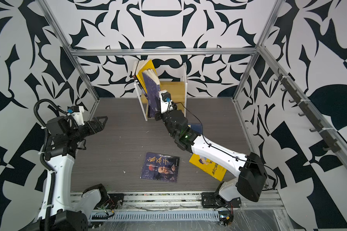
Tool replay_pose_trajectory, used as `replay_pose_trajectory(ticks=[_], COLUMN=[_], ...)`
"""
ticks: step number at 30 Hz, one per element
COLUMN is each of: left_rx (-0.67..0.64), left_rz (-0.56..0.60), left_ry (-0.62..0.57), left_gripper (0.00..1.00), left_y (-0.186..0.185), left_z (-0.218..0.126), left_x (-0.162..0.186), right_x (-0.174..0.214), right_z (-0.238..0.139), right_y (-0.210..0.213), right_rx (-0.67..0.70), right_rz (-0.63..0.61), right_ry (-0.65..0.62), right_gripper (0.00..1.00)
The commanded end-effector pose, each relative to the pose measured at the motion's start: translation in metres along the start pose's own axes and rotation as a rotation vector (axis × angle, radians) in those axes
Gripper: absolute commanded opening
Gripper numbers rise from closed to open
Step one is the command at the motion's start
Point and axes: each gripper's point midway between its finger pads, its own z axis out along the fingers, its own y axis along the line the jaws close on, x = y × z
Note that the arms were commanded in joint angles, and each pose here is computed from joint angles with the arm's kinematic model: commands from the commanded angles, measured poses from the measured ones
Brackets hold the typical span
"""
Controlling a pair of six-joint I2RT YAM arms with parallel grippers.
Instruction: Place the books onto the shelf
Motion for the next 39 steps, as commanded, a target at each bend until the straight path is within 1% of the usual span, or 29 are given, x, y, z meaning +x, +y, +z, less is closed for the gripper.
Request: replay_pose_trajectory(ticks=[1, 4, 7, 10, 14, 17, 21, 25, 29, 39], left_rx=[0.065, 0.065, 0.094, 0.12, 0.14, 0.146, 0.148, 0.157, 0.159, 0.154], left_rz=[-0.045, -0.025, -0.023, -0.026, -0.037, -0.043, -0.017, -0.002, -0.013, -0.046], left_ry=[-0.02, -0.02, 0.014, 0.027, 0.039, 0.048, 0.068, 0.091, 0.101, 0.091], left_gripper=[1.0, 1.0, 1.0, 1.0, 1.0, 1.0, 1.0, 1.0, 1.0, 1.0], left_y=[-0.005, -0.002, -0.004, -0.006, -0.007, -0.008, -0.012, -0.012, -0.011, -0.005], left_z=[0.006, 0.01, 0.012, 0.014, 0.018, 0.02, 0.021, 0.026, 0.028, 0.03], left_x=[-0.007, -0.007, 0.001, 0.004, 0.008, 0.01, 0.012, 0.017, 0.018, 0.016], right_x=[-0.068, -0.066, -0.058, -0.041, -0.02, -0.001, 0.015, 0.024, 0.034, 0.057], right_z=[0.007, 0.021, 0.041, 0.069, 0.097, 0.117, 0.136, 0.149, 0.156, 0.154], right_y=[-0.031, -0.051, -0.062, -0.067, -0.077, -0.071, -0.063, -0.053, -0.047, -0.032], right_rx=[0.114, 0.185, 0.211, 0.22, 0.275, 0.251, 0.219, 0.174, 0.144, 0.084], right_rz=[0.109, 0.115, 0.127, 0.122, 0.124, 0.114, 0.12, 0.115, 0.132, 0.142], right_ry=[-0.219, -0.259, -0.28, -0.269, -0.278, -0.248, -0.221, -0.207, -0.184, -0.133], right_gripper=[0.0, 0.0, 0.0, 0.0, 0.0, 0.0, 0.0, 0.0, 0.0, 0.0])
